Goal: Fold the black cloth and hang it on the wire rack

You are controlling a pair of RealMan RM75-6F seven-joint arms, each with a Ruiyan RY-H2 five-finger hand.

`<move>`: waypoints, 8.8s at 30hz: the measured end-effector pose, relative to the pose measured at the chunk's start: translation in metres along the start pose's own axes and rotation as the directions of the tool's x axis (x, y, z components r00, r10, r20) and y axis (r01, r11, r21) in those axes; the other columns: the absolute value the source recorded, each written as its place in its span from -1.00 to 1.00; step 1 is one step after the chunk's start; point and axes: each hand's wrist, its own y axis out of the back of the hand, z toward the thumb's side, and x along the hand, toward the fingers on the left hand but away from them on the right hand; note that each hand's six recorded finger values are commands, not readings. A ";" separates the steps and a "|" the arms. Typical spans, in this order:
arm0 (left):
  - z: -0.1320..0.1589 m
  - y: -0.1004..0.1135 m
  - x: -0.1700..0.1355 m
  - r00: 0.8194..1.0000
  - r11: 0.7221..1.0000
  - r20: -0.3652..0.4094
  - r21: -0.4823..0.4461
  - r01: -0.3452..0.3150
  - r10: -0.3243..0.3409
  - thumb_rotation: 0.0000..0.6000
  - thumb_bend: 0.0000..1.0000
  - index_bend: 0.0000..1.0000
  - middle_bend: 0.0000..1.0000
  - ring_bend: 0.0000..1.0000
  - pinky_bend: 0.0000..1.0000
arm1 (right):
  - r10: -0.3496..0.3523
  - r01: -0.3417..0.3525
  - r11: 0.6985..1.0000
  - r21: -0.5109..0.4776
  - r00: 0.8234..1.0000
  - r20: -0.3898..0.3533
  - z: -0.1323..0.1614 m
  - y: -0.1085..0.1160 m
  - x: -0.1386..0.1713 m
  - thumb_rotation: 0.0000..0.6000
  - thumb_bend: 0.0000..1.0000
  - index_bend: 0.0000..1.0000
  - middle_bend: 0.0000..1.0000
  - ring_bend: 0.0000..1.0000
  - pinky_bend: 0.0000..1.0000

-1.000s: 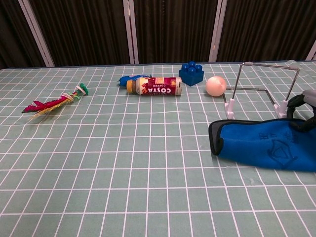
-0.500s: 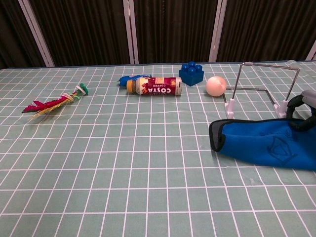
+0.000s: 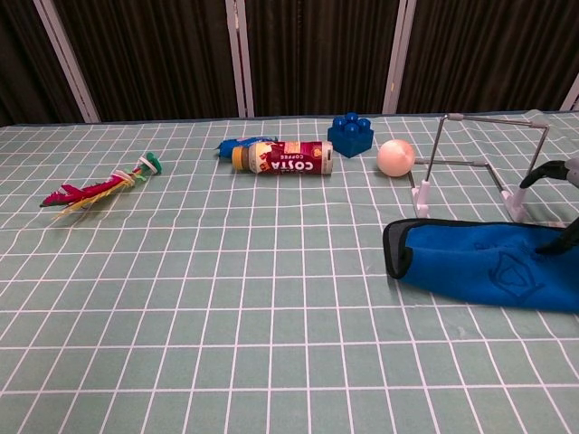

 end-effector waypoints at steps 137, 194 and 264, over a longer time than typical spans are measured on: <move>-0.008 -0.014 0.016 0.998 0.999 -0.037 0.016 0.049 -0.048 1.00 -1.00 -1.00 -1.00 -1.00 -1.00 | 0.045 0.267 0.845 0.464 0.827 -0.560 0.127 -0.030 -0.018 1.00 -0.20 0.23 -0.87 -1.00 -1.00; -0.010 -0.012 0.016 0.998 0.999 -0.042 0.007 0.043 -0.043 1.00 -1.00 -1.00 -1.00 -1.00 -1.00 | -0.007 0.289 0.861 0.418 0.829 -0.560 0.146 -0.033 -0.024 1.00 -0.16 0.08 -0.87 -1.00 -1.00; -0.005 -0.011 0.012 0.999 0.999 -0.011 -0.010 0.048 -0.048 1.00 -1.00 -1.00 -1.00 -1.00 -1.00 | 0.268 0.430 0.682 0.591 0.606 -0.749 0.167 -0.050 0.028 1.00 -0.65 -0.26 -0.90 -1.00 -1.00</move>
